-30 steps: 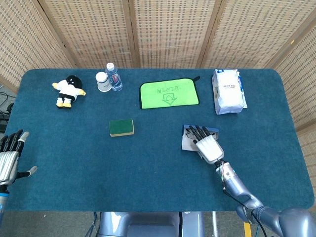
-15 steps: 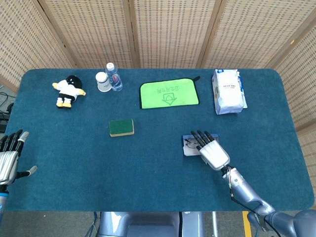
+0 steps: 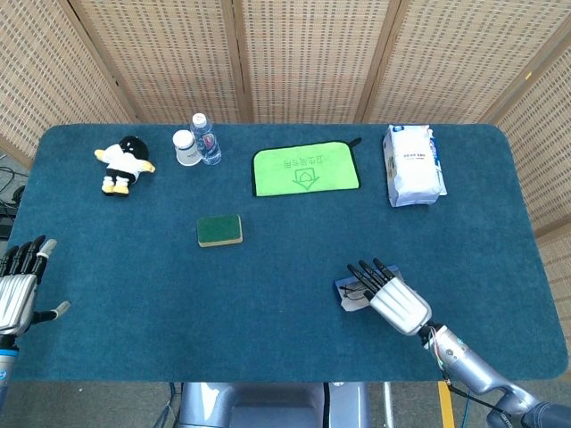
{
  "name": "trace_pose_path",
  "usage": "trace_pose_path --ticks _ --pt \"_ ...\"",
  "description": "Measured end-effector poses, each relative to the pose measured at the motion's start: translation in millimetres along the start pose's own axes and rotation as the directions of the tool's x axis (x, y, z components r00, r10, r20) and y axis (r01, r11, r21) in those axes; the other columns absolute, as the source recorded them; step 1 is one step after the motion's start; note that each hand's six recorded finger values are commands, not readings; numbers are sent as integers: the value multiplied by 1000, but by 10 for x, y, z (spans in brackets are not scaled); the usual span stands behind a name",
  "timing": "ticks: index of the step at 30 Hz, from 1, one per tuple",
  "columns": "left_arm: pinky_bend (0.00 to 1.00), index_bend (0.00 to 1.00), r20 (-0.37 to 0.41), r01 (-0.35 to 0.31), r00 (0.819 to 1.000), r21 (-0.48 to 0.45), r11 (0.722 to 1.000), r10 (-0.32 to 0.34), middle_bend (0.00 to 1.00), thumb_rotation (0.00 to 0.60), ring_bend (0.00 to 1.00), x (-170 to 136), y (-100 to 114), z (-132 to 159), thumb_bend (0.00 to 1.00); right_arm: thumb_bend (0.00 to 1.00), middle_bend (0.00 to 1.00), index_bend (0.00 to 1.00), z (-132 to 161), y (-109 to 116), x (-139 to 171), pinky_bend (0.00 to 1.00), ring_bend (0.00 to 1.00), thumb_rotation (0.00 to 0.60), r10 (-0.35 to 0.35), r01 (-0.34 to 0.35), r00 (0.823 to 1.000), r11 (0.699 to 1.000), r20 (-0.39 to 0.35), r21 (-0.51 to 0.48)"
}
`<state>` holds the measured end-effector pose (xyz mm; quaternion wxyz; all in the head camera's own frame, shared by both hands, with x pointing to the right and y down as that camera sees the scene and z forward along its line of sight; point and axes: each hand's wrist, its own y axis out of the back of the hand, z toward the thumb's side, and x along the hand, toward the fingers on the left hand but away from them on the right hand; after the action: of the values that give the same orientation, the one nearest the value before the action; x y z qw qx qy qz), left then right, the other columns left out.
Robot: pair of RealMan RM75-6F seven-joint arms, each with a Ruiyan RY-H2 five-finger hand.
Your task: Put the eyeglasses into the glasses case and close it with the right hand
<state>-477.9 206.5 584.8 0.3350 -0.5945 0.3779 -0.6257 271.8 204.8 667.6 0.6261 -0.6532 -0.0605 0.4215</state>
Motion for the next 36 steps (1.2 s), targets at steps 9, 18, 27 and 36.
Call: trace_pose_path --ticks 9,18,27,36 --pt "0 0 -2 8 1000 5 1000 -8 0 600 0 5 -20 1 0 620 0 674 -6 -11 -205 135 0 600 46 -43 998 994 -31 101" --pt "0 0 -5 7 1000 4 1000 -7 0 600 0 1 -14 -5 0 620 0 674 -13 -11 -389 135 0 600 99 -95 995 986 -23 141" --pt "0 0 -6 6 1000 1 1000 -6 0 600 0 4 -6 -15 0 443 0 272 20 -57 -479 135 0 600 114 -111 993 983 -15 147" --pt "0 0 -9 8 1000 0 1000 -8 0 600 0 8 -13 -21 0 309 0 0 28 50 -523 135 0 600 37 -38 999 992 12 119"
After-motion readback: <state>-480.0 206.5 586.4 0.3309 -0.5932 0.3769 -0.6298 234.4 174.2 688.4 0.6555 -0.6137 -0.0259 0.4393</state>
